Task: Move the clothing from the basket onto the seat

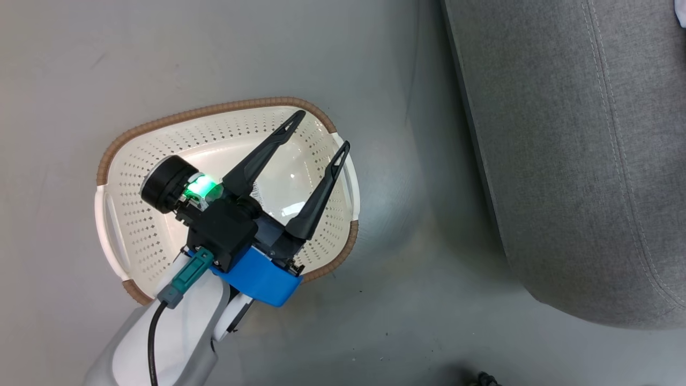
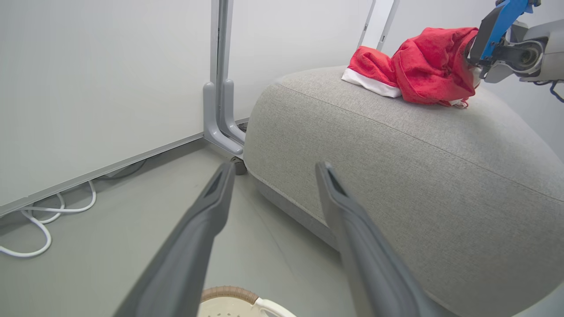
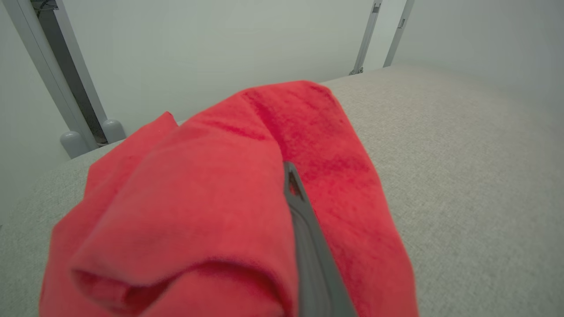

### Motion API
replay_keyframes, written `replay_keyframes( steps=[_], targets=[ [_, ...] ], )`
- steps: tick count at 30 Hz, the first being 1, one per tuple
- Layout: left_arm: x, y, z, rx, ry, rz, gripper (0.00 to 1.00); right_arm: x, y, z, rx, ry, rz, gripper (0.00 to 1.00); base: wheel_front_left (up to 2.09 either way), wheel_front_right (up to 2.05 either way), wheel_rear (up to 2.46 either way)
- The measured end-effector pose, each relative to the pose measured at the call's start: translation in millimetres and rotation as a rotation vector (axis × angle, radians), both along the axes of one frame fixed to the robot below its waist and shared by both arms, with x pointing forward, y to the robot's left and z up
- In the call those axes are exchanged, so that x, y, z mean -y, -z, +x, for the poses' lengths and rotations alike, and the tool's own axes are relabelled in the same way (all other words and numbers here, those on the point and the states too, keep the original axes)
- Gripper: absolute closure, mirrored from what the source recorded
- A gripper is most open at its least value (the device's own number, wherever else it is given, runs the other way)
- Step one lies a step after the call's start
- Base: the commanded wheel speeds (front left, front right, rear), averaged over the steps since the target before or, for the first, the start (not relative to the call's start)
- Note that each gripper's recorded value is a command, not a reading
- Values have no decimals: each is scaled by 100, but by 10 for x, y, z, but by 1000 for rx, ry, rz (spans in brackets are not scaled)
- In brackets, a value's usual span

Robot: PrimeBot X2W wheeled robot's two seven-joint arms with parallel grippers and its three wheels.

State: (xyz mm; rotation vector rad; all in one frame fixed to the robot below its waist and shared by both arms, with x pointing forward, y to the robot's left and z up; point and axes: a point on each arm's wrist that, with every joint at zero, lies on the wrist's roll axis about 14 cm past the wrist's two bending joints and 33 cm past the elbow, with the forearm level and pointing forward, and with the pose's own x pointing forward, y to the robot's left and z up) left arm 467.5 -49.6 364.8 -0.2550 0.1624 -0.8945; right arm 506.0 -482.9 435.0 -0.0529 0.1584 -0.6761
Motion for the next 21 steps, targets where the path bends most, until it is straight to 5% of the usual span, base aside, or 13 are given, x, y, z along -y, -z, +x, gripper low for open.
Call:
replay_keyframes(
  steps=[2, 3, 5, 6, 21],
  targets=[
    [2, -31, -2, 5, -2, -2, 0, 8, -6, -6, -3, 2, -1, 100, 0, 0, 0],
    [-1, -57, 0, 9, -5, -2, 0, 15, -10, -10, -11, 2, -3, 75, 0, 0, 0],
    [-3, -85, 4, 12, -8, -4, 0, 12, -11, -13, -15, 1, -1, 50, 0, 0, 0],
    [-5, -97, 5, 14, -10, -4, 0, 7, -9, -17, -18, 0, 0, 4, 0, 0, 0],
    [-17, -502, -62, 39, -56, -35, 0, -123, -138, -156, -65, -59, -22, 0, 0, 0, 0]
  ],
)
